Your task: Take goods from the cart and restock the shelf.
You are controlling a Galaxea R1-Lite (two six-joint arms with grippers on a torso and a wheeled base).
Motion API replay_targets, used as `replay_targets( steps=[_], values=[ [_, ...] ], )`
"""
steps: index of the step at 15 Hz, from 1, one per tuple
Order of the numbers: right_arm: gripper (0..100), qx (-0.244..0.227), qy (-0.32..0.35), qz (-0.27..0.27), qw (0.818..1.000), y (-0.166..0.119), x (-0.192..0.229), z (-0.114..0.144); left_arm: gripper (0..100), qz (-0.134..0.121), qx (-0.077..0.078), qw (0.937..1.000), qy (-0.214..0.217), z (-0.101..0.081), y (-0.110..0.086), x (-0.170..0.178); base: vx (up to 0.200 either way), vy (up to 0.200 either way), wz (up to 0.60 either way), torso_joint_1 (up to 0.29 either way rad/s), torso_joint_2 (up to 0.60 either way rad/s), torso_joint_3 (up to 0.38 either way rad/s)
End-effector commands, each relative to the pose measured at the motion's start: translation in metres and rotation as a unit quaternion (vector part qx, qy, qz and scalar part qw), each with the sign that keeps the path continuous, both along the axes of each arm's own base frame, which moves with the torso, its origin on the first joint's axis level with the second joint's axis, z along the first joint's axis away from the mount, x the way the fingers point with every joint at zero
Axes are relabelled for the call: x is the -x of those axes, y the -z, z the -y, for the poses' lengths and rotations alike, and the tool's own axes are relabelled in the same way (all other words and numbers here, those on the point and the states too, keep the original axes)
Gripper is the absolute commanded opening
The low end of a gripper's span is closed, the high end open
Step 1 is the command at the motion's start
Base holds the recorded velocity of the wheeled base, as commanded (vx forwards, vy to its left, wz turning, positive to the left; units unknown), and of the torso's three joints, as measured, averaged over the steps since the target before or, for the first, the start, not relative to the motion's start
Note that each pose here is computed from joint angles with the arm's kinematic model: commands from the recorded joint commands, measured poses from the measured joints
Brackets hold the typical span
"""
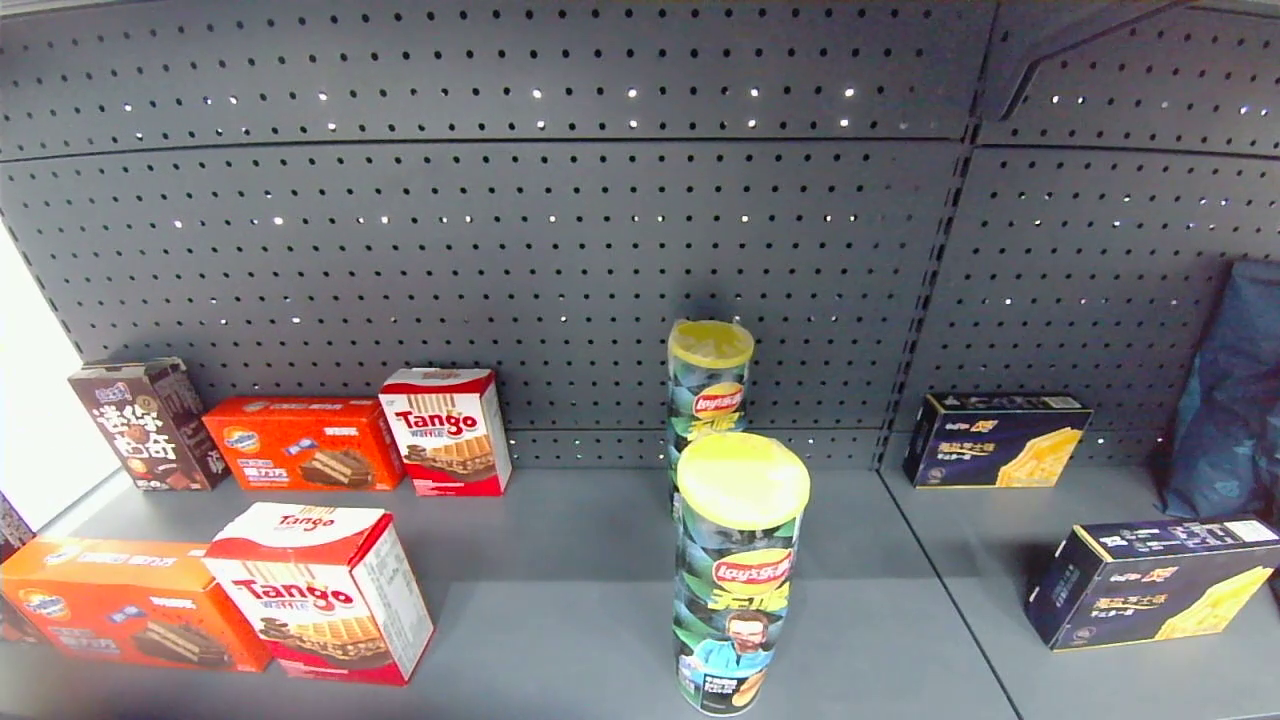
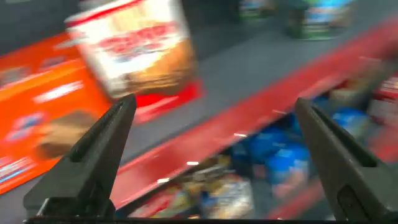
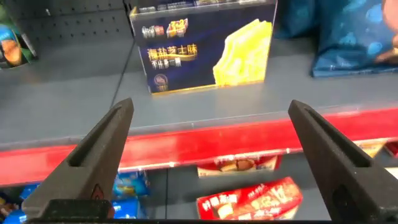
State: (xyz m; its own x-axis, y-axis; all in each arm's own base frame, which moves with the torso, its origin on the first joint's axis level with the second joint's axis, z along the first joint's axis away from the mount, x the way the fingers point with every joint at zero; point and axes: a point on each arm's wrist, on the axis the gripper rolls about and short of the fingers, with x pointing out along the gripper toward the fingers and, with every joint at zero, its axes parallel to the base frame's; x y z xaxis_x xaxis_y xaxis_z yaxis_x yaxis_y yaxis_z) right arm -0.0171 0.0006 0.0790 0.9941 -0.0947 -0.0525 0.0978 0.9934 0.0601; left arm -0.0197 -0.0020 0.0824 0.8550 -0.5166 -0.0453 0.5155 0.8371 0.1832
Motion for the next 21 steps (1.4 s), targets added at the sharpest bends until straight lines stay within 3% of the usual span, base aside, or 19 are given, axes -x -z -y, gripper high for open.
replay_targets(
  steps=[1, 4, 6, 8, 9, 10, 12, 13, 14, 15, 17, 19, 20, 21],
  values=[
    [100, 0.001, 0.000, -0.005, 1.000, 0.000, 0.000, 0.000, 100, -0.016, 0.002, 0.9999, 0.006, 0.000, -0.001, 0.001, 0.000, 0.000, 0.00, 0.000, 0.00, 0.000],
    [100, 0.001, 0.000, -0.005, 1.000, 0.000, 0.000, 0.000, 100, -0.012, -0.004, 0.9912, -0.132, -0.006, -0.001, -0.001, 0.000, 0.000, 0.00, 0.000, 0.00, 0.000],
    [100, 0.001, 0.000, -0.005, 1.000, 0.000, 0.000, 0.000, 100, -0.011, -0.006, 0.9929, -0.118, -0.005, -0.001, -0.001, 0.000, 0.000, 0.00, 0.000, 0.00, 0.000],
    [100, 0.001, 0.000, -0.005, 1.000, 0.000, 0.000, 0.000, 100, -0.012, 0.001, 0.9974, -0.071, -0.003, -0.001, -0.001, 0.000, 0.000, 0.00, 0.000, 0.00, 0.000],
    [100, 0.001, 0.000, -0.005, 1.000, 0.000, 0.000, 0.000, 100, -0.036, 0.052, 0.9934, -0.095, -0.004, -0.001, -0.001, 0.000, 0.000, 0.00, 0.000, 0.00, 0.000],
    [100, 0.001, 0.000, -0.005, 1.000, 0.000, 0.000, 0.000, 100, -0.037, 0.057, 0.9932, -0.094, -0.004, -0.002, -0.001, 0.000, 0.000, 0.00, 0.000, 0.00, 0.000],
    [100, 0.001, 0.000, -0.005, 1.000, 0.000, 0.000, 0.000, 100, -0.045, 0.051, 0.9910, -0.115, -0.003, 0.003, -0.003, 0.000, 0.000, 0.00, 0.000, 0.00, 0.000],
    [100, 0.001, 0.000, -0.005, 1.000, 0.000, 0.000, 0.000, 100, -0.060, 0.046, 0.9781, -0.194, 0.000, 0.005, -0.006, 0.000, 0.000, 0.00, 0.000, 0.00, 0.000],
    [100, 0.001, 0.000, -0.005, 1.000, 0.000, 0.000, 0.000, 100, -0.059, 0.044, 0.9643, -0.255, 0.002, 0.005, -0.007, 0.000, 0.000, 0.00, 0.000, 0.00, 0.000],
    [100, 0.001, 0.000, -0.005, 1.000, 0.000, 0.000, 0.000, 100, -0.038, 0.044, 0.9602, -0.273, 0.003, 0.005, -0.004, 0.000, 0.000, 0.00, 0.000, 0.00, 0.000],
    [100, 0.001, 0.000, -0.005, 1.000, 0.000, 0.000, 0.000, 100, -0.033, 0.041, 0.9626, -0.266, 0.003, 0.006, -0.004, 0.000, 0.000, 0.00, 0.000, 0.00, 0.000],
    [100, 0.001, 0.000, -0.005, 1.000, 0.000, 0.000, 0.000, 100, -0.030, 0.045, 0.9730, -0.224, 0.002, 0.006, -0.002, 0.000, 0.000, 0.00, 0.000, 0.00, 0.000],
    [100, 0.001, 0.000, -0.005, 1.000, 0.000, 0.000, 0.000, 100, -0.004, 0.053, 0.9769, -0.207, 0.001, 0.007, 0.002, 0.000, 0.000, 0.00, 0.000, 0.00, 0.000],
    [100, 0.001, 0.000, -0.005, 1.000, 0.000, 0.000, 0.000, 100, 0.001, 0.061, 0.9752, -0.213, 0.001, 0.007, 0.003, 0.000, 0.000, 0.00, 0.000, 0.00, 0.000]
  ],
)
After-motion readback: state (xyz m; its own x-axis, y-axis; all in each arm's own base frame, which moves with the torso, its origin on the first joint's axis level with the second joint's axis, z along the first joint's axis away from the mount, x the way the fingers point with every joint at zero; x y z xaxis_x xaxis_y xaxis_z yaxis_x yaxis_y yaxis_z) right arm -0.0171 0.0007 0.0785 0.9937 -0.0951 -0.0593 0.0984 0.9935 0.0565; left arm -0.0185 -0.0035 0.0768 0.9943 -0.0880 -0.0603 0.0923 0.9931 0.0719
